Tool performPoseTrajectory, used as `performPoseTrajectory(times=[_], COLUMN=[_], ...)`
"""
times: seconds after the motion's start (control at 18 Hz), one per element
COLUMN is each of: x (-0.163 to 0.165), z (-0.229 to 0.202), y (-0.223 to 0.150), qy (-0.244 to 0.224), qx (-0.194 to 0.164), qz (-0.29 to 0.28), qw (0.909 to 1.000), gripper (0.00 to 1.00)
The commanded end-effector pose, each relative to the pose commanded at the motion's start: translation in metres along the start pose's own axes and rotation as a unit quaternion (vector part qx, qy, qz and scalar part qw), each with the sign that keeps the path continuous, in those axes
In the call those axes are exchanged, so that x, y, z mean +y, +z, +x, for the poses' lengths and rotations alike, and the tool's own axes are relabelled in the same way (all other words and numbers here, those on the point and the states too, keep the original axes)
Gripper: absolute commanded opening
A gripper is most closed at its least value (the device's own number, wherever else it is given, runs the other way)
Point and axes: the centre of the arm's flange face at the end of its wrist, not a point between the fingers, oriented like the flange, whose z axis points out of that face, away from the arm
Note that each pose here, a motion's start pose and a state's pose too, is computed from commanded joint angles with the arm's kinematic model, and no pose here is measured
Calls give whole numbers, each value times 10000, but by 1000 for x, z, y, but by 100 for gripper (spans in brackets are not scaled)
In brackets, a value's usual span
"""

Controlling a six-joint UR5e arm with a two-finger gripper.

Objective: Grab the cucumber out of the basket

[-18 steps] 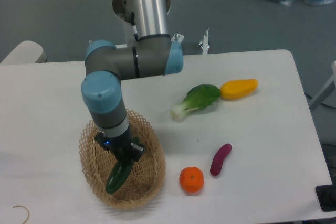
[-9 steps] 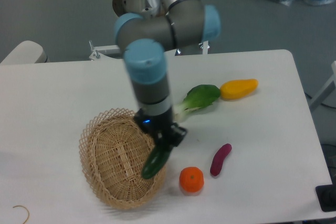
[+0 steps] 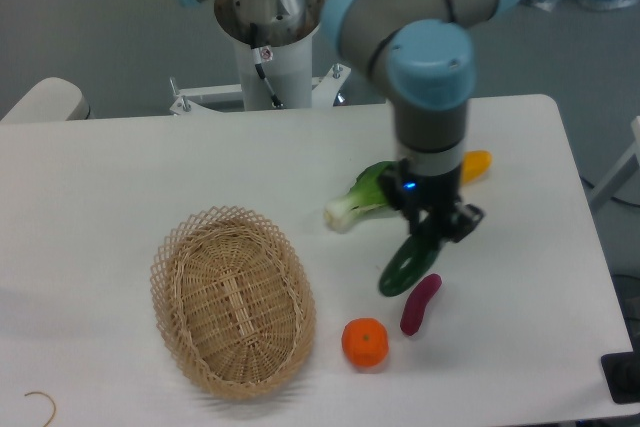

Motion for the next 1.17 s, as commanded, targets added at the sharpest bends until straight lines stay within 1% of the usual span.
performPoseTrajectory(times=[0.22,0.33,0.56,1.17], x=[14,18,16,16], z=[-6,-6,-3,-2], y=[2,4,0,1], qy=[-50,-4,11,11], qx=[14,86,136,137], qz=[27,42,120,128], qw=[10000,10000,9998,9998], gripper=[43,43,43,43])
